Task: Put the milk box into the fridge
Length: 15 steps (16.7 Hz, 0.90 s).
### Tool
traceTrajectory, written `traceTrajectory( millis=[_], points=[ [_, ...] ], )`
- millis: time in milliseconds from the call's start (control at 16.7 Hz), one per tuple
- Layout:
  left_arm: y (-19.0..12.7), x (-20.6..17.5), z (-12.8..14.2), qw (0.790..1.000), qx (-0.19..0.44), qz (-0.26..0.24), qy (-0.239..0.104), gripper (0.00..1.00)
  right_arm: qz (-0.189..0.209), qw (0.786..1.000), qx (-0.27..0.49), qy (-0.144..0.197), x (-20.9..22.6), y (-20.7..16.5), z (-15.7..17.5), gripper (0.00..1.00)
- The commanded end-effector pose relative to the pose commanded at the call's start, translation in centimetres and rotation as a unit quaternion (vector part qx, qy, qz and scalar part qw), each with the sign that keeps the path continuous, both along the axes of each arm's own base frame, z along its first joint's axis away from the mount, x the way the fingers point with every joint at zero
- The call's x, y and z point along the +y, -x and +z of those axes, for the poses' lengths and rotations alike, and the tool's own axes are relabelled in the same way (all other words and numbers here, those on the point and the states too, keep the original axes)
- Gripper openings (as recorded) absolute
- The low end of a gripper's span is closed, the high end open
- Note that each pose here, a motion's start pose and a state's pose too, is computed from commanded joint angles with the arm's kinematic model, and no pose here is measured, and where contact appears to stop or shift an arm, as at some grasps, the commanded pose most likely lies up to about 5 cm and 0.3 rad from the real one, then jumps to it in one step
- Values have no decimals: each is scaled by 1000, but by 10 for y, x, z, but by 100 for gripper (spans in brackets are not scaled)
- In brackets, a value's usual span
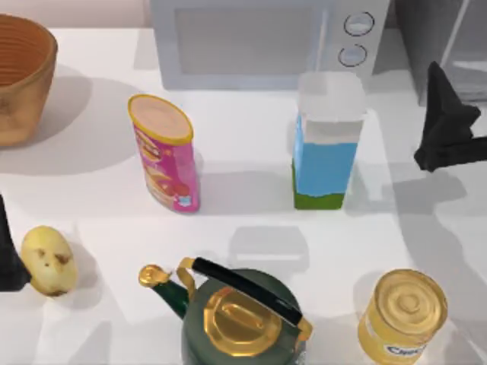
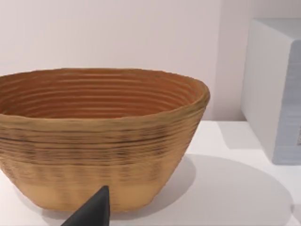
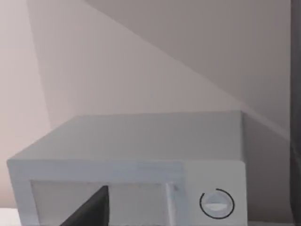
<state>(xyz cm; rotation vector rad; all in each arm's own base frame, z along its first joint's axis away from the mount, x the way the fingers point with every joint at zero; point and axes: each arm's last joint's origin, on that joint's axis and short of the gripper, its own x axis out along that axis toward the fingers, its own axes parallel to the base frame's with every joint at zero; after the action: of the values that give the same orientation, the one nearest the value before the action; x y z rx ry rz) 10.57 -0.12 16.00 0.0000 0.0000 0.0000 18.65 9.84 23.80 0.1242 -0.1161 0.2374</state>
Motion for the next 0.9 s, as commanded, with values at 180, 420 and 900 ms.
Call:
traceTrajectory(
  millis=[180, 420, 900],
  points=[
    [0, 0, 0, 1000, 0, 0, 0, 100, 11, 1000, 12, -13, 50, -28, -15, 100],
    [0, 0, 0, 1000, 0, 0, 0, 100, -12, 999, 49, -3, 109, -52, -69, 100],
    [0, 0, 0, 1000, 0, 0, 0, 100, -116, 985, 107, 64, 137, -65, -170, 100]
  ],
)
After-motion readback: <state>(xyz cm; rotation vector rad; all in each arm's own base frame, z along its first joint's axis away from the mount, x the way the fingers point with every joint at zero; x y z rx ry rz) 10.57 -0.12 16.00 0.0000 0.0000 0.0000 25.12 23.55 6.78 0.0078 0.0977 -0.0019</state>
